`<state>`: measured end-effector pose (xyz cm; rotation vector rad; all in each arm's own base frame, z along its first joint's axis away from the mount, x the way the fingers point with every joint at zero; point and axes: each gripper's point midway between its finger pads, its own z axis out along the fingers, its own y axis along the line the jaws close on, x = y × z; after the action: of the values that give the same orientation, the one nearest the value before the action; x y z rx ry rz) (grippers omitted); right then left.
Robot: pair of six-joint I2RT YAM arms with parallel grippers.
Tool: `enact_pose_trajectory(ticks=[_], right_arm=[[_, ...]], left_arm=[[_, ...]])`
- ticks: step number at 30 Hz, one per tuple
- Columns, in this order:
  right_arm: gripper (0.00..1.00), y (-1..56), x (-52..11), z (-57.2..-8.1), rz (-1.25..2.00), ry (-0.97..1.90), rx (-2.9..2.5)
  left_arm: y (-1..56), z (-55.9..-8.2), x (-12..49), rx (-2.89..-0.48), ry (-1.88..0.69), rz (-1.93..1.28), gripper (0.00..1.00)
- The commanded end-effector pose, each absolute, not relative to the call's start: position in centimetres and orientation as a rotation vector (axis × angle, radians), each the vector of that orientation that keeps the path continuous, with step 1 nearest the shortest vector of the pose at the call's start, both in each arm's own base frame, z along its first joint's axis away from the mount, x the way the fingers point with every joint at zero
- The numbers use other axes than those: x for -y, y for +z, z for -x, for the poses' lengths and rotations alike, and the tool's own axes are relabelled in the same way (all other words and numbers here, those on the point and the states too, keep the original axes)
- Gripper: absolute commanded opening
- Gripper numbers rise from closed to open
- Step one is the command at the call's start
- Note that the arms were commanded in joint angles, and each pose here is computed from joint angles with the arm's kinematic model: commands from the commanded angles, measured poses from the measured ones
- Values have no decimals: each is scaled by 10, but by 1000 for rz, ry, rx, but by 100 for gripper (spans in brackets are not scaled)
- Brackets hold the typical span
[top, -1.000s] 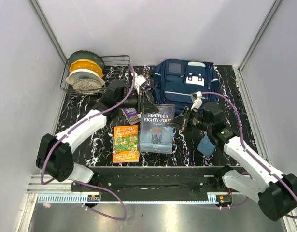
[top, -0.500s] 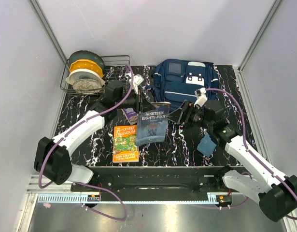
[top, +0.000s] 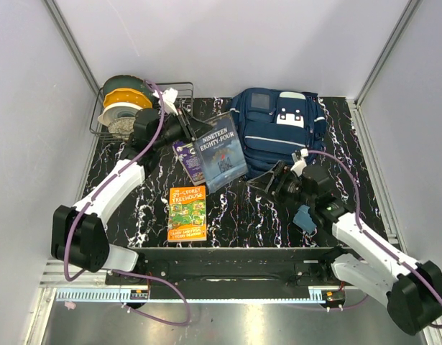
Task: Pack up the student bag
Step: Pick up the book from the center of the board.
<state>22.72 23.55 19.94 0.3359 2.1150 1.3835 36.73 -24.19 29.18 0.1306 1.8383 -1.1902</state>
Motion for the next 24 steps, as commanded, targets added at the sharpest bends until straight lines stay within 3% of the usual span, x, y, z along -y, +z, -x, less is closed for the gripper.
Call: enact_pose_trajectory(ticks=[1, 8, 24], right_arm=[[79, 224, -252, -232, -354, 1552, -2027], [82, 247, -257, -244, -295, 1577, -1875], [84, 240, -265, -282, -369, 1621, -1677]], left_arm=[[397, -369, 252, -1476, -1395, -101, 0], [399, -371, 252, -1445, -1452, -16, 0], [404, -345, 267, -1369, -1600, 1, 0]])
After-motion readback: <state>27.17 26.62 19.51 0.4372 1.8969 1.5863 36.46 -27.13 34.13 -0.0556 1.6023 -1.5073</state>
